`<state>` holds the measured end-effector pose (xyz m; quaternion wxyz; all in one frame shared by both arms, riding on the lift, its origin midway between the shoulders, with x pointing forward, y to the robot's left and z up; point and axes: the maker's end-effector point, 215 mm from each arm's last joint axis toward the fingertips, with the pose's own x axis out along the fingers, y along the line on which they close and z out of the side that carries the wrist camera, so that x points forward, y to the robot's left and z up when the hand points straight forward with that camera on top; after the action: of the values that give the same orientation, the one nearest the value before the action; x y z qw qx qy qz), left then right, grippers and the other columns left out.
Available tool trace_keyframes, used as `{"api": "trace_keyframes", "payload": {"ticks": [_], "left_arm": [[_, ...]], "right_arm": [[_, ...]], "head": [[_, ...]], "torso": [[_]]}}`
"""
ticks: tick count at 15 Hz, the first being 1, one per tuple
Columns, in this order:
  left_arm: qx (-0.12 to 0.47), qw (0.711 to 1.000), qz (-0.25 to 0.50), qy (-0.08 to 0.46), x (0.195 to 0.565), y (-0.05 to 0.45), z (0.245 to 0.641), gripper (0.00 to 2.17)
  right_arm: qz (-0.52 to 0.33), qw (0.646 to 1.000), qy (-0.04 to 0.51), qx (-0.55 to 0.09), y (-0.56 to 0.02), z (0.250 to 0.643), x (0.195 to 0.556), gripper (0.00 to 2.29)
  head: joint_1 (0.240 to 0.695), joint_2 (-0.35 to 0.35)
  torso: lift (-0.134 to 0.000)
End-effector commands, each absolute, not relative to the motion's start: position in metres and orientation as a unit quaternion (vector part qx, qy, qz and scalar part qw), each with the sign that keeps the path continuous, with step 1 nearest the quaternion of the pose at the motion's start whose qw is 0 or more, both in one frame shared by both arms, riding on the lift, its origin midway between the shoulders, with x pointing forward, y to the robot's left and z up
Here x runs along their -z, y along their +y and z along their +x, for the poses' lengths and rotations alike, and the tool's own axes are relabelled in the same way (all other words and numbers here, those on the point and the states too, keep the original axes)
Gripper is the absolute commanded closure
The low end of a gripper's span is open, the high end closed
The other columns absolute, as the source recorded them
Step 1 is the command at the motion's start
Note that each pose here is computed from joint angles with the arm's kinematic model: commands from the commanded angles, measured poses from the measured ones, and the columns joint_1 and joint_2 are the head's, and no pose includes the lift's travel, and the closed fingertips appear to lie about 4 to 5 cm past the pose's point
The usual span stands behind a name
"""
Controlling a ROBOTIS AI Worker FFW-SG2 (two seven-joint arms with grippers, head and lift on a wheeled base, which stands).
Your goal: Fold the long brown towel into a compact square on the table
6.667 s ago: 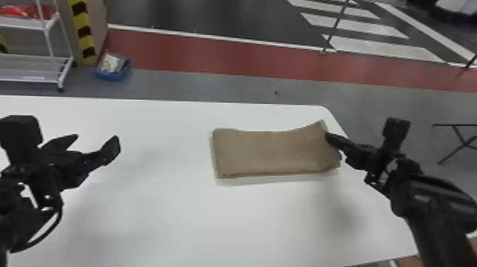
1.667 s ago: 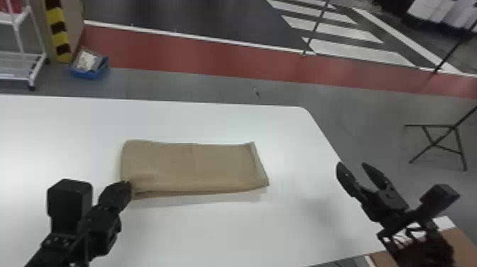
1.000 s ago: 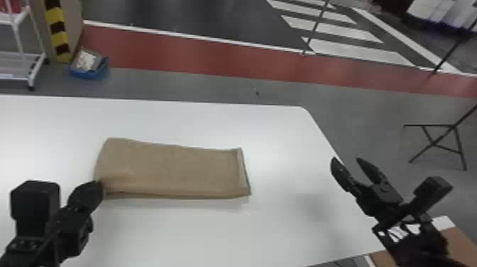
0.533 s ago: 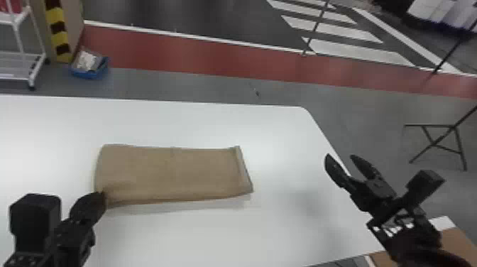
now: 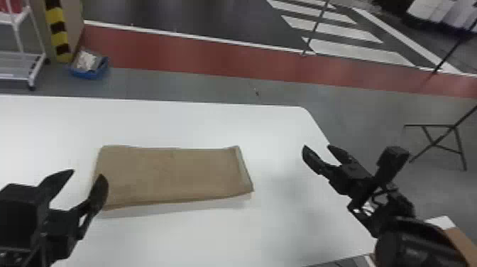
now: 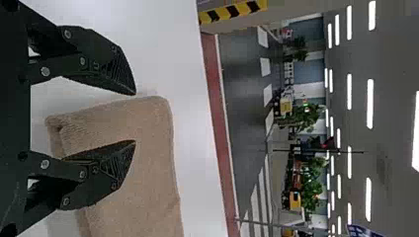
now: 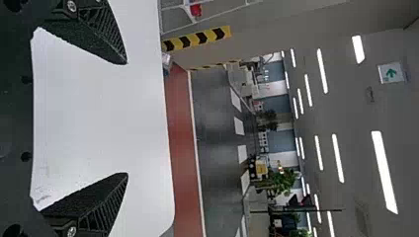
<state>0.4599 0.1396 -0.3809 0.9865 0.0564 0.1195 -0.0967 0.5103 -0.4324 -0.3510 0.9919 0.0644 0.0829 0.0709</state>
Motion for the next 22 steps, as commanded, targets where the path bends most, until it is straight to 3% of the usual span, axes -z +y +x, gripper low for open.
{"api": "trace_keyframes", "payload": {"ticks": [1, 4, 6, 10, 11, 12, 13, 14, 22], "left_arm": [[0.094, 0.990, 0.059, 0.083, 0.361, 0.142, 0.481, 0.03], [0.162, 0.982, 0.042, 0.085, 0.375, 0.095, 0.508, 0.32], [0.211, 0.971, 0.041, 0.107, 0.393, 0.065, 0.515, 0.33], [0.271, 0.953, 0.046, 0.129, 0.407, 0.039, 0.515, 0.55], [0.276, 0.951, 0.047, 0.135, 0.412, 0.038, 0.516, 0.75], [0.277, 0.948, 0.043, 0.151, 0.421, 0.035, 0.517, 1.36], [0.274, 0.947, 0.043, 0.163, 0.428, 0.035, 0.521, 1.76], [0.270, 0.944, 0.044, 0.182, 0.439, 0.037, 0.525, 1.91], [0.237, 0.943, 0.061, 0.224, 0.469, 0.065, 0.538, 1.92]], "right_arm": [[0.067, 0.987, 0.112, -0.089, -0.410, 0.533, 0.356, 0.12], [0.076, 0.974, 0.172, -0.123, -0.365, 0.550, 0.380, 0.22], [0.091, 0.961, 0.220, -0.144, -0.338, 0.546, 0.403, 0.22], [0.120, 0.945, 0.249, -0.178, -0.317, 0.534, 0.414, 0.28], [0.122, 0.943, 0.252, -0.181, -0.317, 0.532, 0.415, 0.28], [0.126, 0.938, 0.265, -0.182, -0.316, 0.527, 0.420, 0.28], [0.129, 0.936, 0.271, -0.183, -0.315, 0.525, 0.424, 0.28], [0.134, 0.933, 0.278, -0.183, -0.313, 0.522, 0.426, 0.27], [0.120, 0.923, 0.308, -0.197, -0.293, 0.538, 0.440, 0.26]], "head": [[0.695, -0.340], [0.695, -0.288], [0.695, -0.281], [0.695, -0.280], [0.695, -0.280], [0.695, -0.282], [0.695, -0.286], [0.695, -0.287], [0.695, -0.246]], "torso": [[-0.124], [-0.124], [-0.124], [-0.124], [-0.124], [-0.124], [-0.124], [-0.124], [-0.124]]}}
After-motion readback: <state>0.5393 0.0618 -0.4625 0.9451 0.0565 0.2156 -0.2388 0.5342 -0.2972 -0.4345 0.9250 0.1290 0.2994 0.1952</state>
